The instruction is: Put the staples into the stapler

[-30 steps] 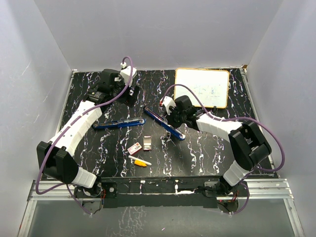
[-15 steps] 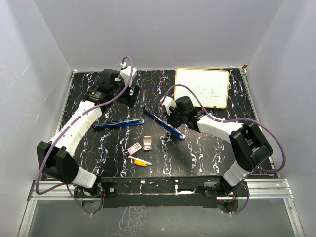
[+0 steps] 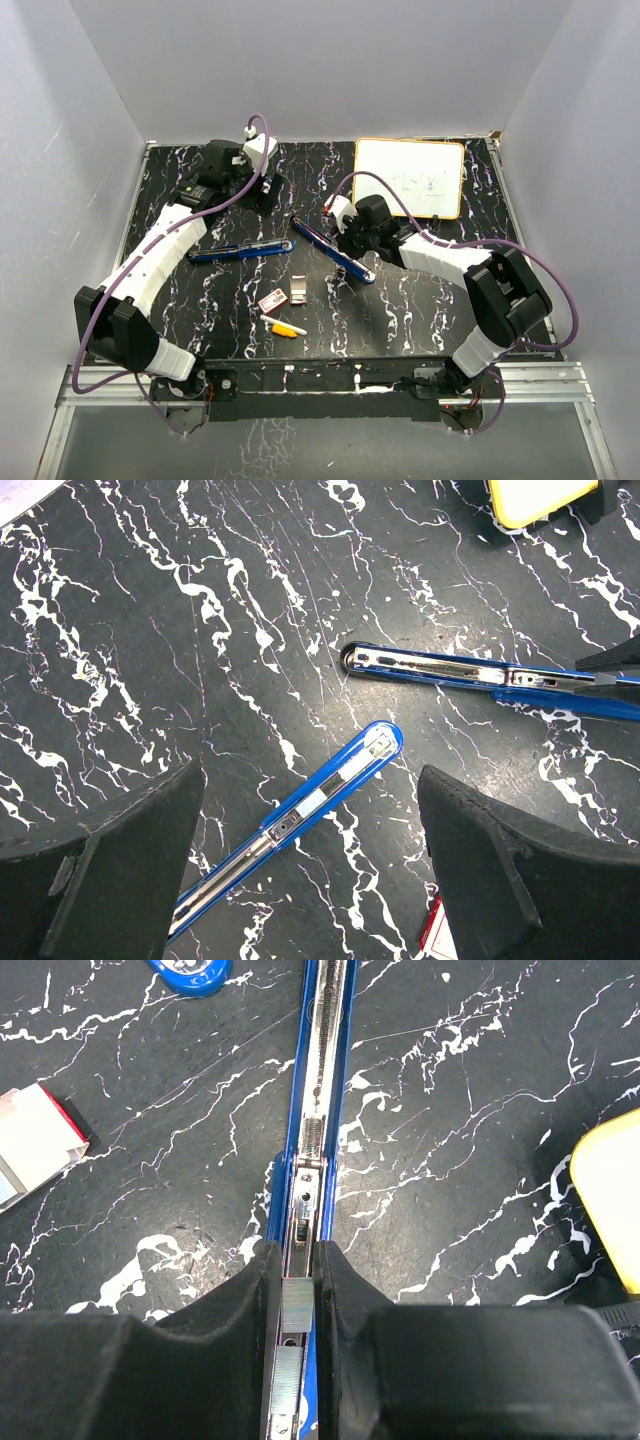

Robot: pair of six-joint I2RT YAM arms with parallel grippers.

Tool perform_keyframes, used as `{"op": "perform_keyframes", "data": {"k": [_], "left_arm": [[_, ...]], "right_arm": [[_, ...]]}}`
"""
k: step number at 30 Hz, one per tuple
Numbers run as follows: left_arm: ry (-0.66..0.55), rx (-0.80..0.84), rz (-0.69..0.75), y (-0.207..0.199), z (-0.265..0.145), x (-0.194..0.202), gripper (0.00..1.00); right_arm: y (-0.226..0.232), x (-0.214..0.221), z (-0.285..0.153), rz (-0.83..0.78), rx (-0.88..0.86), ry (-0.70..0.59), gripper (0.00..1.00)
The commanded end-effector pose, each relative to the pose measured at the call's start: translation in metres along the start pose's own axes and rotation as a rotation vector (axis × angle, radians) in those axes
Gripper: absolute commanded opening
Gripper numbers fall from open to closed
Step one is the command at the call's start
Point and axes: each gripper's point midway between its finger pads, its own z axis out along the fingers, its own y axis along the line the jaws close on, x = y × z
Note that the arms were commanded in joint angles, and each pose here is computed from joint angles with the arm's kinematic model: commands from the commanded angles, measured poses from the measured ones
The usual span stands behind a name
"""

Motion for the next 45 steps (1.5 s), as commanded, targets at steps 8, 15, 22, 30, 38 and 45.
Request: {"op": "perform_keyframes", "data": {"k": [8,15,22,30,38,45], "left_arm": [[-0.064,-0.006,0.011,0.002,-0.022,-0.018,0.87],[-0.064,-0.005,0.012,0.002,-0.022,-0.018,0.87],[-0.062,-0.005,0.011,0.002,-0.022,-0.018,0.87],[-0.065,-0.006,0.011,0.002,-0.022,-0.018,0.87],[-0.064,-0.006,0.011,0.002,-0.022,-0.018,0.87],[-0.063,-0.008,0.010,0.003,-0.022,-0.018,0.87]], "right_arm": [[-0.004,-0.012,0.002,-0.024,0.020,-0.054,0.10],[-0.004,-0.005,0.006,-0.026,0.020,-0.033,0.10],[-0.005,-0.002,0.007,-0.028,0.024,-0.026,0.10],[-0.003,-0.002,0.007,-0.021,0.014,-0.028,0.10],[-0.004,-0.001,0.007,-0.020,0.017,-0.023,0.10],[-0.004,0.004,0.006,-0.025,0.019,-0.024,0.10]]}}
